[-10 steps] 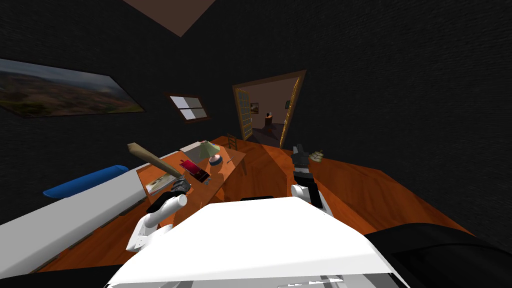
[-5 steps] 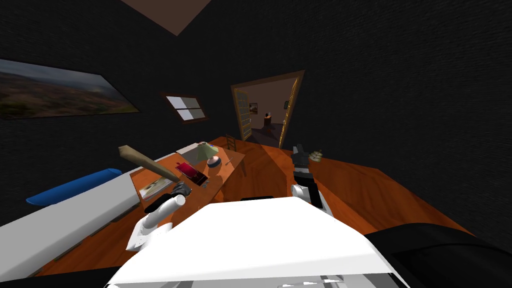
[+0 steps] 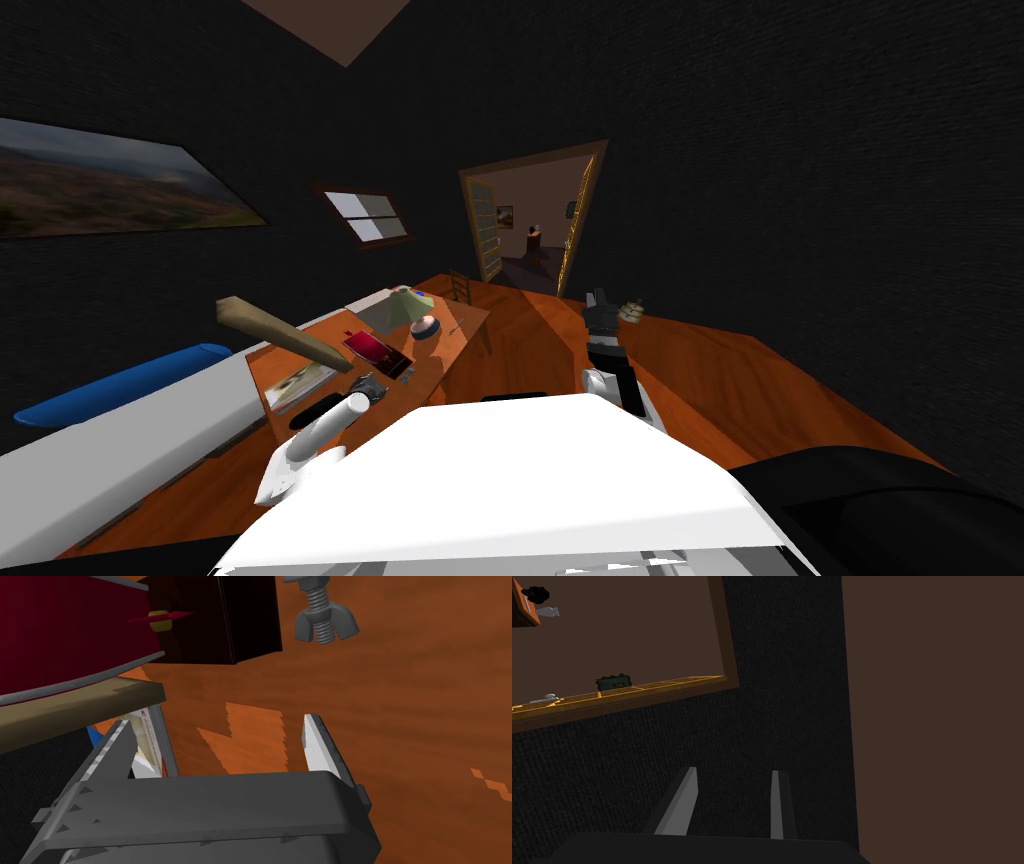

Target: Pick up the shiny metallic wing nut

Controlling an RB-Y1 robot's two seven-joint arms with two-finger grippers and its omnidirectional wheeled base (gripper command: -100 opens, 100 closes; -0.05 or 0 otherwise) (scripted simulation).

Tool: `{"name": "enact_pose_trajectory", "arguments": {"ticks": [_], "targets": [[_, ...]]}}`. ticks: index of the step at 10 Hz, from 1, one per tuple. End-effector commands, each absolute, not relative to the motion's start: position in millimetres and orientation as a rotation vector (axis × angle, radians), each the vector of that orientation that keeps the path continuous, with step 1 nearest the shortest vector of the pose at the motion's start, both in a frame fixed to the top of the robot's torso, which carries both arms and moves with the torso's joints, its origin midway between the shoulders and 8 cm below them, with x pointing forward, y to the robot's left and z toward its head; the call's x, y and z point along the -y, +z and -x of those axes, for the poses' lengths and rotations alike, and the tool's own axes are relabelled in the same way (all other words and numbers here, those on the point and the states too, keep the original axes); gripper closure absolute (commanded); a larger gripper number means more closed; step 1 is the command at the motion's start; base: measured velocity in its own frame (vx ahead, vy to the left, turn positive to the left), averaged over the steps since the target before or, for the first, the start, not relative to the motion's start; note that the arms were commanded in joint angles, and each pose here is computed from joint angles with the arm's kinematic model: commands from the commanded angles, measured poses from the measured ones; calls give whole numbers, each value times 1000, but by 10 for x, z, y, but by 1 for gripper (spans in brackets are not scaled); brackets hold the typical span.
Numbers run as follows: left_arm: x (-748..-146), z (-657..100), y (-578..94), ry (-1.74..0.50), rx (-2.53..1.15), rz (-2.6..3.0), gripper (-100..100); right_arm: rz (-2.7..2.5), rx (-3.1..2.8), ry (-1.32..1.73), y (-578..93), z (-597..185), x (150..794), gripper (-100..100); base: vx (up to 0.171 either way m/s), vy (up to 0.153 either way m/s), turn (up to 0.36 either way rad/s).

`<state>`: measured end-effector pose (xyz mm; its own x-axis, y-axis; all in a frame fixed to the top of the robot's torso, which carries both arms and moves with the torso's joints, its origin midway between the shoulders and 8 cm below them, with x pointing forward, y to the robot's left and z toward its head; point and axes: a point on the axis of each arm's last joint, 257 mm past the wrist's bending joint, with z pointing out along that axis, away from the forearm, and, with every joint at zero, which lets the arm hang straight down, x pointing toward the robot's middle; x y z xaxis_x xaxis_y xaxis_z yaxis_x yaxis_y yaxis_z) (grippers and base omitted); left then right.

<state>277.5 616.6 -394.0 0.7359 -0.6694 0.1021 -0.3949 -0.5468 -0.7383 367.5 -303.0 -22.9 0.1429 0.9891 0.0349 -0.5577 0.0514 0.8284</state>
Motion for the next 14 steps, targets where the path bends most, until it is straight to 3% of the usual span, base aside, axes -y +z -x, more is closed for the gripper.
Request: {"name": "enact_pose_trajectory", "arguments": {"ticks": [1,8,14], "targets": [[-6125,-2689,-4113,-484,-773,2296,-100,-825,-668,1321,-229,-3675,3030,0,48,27,-34],[-5775,-2415,-4689,-475,-685,2592,-100,-825,-668,1321,-229,-3675,3030,0,74,39,-38],[-5481,-2226,-5001,-452,-647,2757,-100,-825,-668,1320,-229,-3675,3031,0,84,79,-31]]}}
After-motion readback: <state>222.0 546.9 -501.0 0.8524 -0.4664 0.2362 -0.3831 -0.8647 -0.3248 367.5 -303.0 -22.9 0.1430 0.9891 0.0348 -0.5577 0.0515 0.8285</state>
